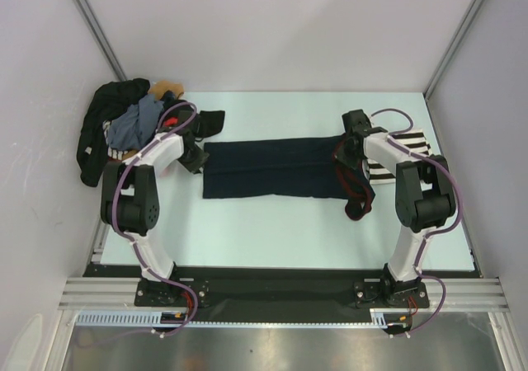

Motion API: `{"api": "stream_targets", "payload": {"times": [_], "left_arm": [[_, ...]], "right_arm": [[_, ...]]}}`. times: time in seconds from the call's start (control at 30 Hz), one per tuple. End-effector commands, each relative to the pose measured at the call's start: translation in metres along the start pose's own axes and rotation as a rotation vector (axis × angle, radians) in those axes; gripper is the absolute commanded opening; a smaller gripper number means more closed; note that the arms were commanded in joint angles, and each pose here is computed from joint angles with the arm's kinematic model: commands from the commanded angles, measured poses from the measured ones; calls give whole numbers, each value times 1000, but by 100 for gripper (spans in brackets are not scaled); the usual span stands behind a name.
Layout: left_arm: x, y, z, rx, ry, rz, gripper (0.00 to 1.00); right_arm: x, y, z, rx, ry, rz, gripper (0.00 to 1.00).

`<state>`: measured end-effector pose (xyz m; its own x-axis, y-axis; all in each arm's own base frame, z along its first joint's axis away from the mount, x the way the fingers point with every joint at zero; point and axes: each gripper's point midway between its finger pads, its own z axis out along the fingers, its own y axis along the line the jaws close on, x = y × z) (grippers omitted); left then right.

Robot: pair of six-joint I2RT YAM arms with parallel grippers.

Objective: Fold and stack the tank tops
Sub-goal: Fold the tank top

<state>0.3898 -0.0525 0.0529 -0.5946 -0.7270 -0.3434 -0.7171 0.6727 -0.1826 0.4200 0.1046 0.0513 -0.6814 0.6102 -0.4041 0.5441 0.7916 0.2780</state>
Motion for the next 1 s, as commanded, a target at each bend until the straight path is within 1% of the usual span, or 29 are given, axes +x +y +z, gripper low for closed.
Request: {"api": "stream_targets", "payload": {"times": [0.0,0.03,0.07,0.1,0.17,0.2,0.33,0.37,0.43,0.47,0.5,0.57,0.6,0.63,0.67,0.7,0.73,0.77,0.8,0.83,0.87,0.9,0.93,0.97], "left_arm": [[-23,-7,-6,19,-68,1,24],[-26,-8,-9,22,-85,-2,28],[-28,-6,-11,14,-93,-5,31],[-32,-7,-16,19,-109,-6,39],[-40,-5,-22,8,-147,-3,46],[-44,-3,-29,10,-165,-4,48],[-55,6,-46,-5,-236,-12,49],[-57,9,-50,-9,-250,-14,49],[-59,12,-59,4,-275,-15,55],[-61,14,-62,2,-292,-14,58],[-61,18,-68,14,-303,3,64],[-64,11,-76,74,-338,23,67],[-58,10,-81,120,-330,83,69],[-60,1,-86,178,-353,98,69],[-56,-2,-89,215,-353,119,70],[-48,-11,-103,309,-340,171,69],[-39,-13,-107,372,-349,187,71],[-28,-12,-99,393,-318,206,72],[-20,-15,-110,451,-322,222,77],[-2,-11,-102,486,-281,241,80],[8,-9,-101,505,-263,247,82],[17,-9,-107,542,-257,257,87],[37,-5,-99,568,-209,280,89],[45,-3,-98,577,-193,285,89]], "right_arm": [[-25,8,-3,-17,-58,3,9],[-26,10,-3,-21,-61,1,10],[-29,11,-5,-25,-67,3,15],[-30,12,-6,-27,-70,2,20],[-31,13,-8,-34,-74,-4,27],[-31,12,-9,-33,-74,-2,28],[-30,13,-11,-48,-78,-4,34],[-32,12,-15,-48,-85,-5,38],[-34,11,-18,-47,-95,-7,45],[-37,11,-21,-47,-110,-6,54],[-38,11,-27,-55,-123,-14,57],[-44,11,-36,-70,-155,-20,61],[-49,13,-48,-95,-181,-20,61],[-47,11,-49,-109,-190,-37,60],[-45,12,-55,-131,-196,-43,57],[-43,11,-59,-145,-201,-49,55],[-36,6,-66,-168,-200,-56,51],[-32,2,-69,-177,-197,-57,50],[-26,0,-72,-188,-187,-57,49],[-21,-1,-81,-214,-188,-56,49],[-11,-2,-83,-236,-167,-51,51],[10,-11,-78,-228,-130,-68,53],[18,-14,-84,-233,-130,-72,55],[26,-17,-85,-233,-121,-67,59]]}}
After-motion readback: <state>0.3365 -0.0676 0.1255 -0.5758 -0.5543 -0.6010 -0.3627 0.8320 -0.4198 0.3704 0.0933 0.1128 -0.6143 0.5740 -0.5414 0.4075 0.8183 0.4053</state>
